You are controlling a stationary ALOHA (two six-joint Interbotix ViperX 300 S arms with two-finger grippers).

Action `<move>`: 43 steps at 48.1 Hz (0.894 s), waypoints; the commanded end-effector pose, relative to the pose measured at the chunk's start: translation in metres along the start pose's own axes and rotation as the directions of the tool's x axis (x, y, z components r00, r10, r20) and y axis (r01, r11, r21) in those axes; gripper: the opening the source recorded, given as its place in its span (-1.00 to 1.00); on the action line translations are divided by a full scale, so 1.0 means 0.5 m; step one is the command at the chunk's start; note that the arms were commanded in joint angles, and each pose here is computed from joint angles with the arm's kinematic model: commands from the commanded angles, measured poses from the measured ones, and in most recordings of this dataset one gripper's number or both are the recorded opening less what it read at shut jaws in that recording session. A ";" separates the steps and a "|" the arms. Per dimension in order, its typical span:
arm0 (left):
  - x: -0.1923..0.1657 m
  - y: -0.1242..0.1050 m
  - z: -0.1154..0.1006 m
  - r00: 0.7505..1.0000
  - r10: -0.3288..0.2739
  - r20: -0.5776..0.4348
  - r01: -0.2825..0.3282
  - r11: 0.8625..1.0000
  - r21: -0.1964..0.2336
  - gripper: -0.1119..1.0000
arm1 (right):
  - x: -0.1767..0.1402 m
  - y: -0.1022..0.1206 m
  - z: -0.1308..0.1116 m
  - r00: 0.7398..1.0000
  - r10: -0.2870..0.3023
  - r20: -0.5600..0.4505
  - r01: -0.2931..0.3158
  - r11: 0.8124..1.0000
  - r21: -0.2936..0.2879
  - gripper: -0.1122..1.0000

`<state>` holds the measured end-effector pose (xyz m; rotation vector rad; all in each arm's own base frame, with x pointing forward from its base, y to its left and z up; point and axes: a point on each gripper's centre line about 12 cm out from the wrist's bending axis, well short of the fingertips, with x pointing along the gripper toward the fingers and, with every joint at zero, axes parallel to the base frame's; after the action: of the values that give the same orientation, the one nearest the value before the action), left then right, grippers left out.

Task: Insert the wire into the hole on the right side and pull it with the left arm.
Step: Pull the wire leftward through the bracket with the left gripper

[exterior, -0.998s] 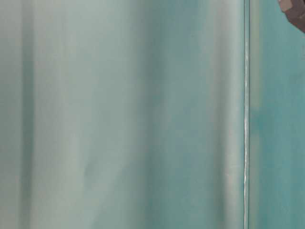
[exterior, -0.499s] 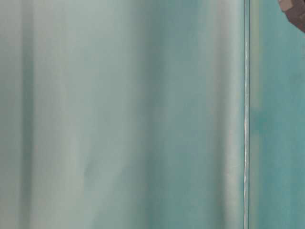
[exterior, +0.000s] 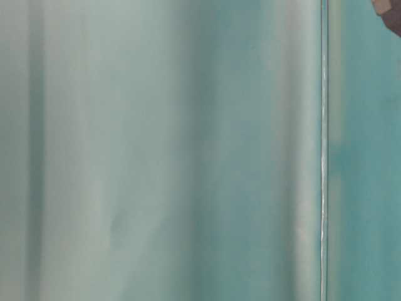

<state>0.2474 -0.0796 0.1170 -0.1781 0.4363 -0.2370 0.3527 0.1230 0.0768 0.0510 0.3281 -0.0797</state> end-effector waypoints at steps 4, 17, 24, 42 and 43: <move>-0.006 -0.005 0.005 1.000 -0.010 0.007 0.010 1.000 0.006 -0.99 | -0.002 0.009 0.033 0.999 0.012 0.045 -0.013 1.000 0.023 0.91; -0.008 -0.007 0.012 1.000 -0.011 0.001 0.011 1.000 0.000 -0.99 | -0.002 0.009 0.033 0.999 0.012 0.045 -0.013 1.000 0.023 0.91; -0.010 -0.008 0.013 1.000 -0.009 -0.010 0.009 1.000 -0.005 -0.99 | -0.002 0.009 0.033 0.999 0.012 0.045 -0.013 1.000 0.023 0.91; -0.005 -0.008 0.011 0.998 0.001 -0.058 -0.001 1.000 -0.009 -0.88 | -0.003 0.009 0.038 0.999 0.013 0.050 -0.014 1.000 0.023 0.91; -0.005 -0.008 0.011 0.998 0.001 -0.058 -0.001 1.000 -0.009 -0.84 | -0.003 0.009 0.039 0.999 0.011 0.051 -0.012 1.000 0.026 0.91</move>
<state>0.2421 -0.0797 0.1154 -0.1748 0.5278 -0.2295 0.3531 0.1233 0.0771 0.0518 0.3268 -0.0795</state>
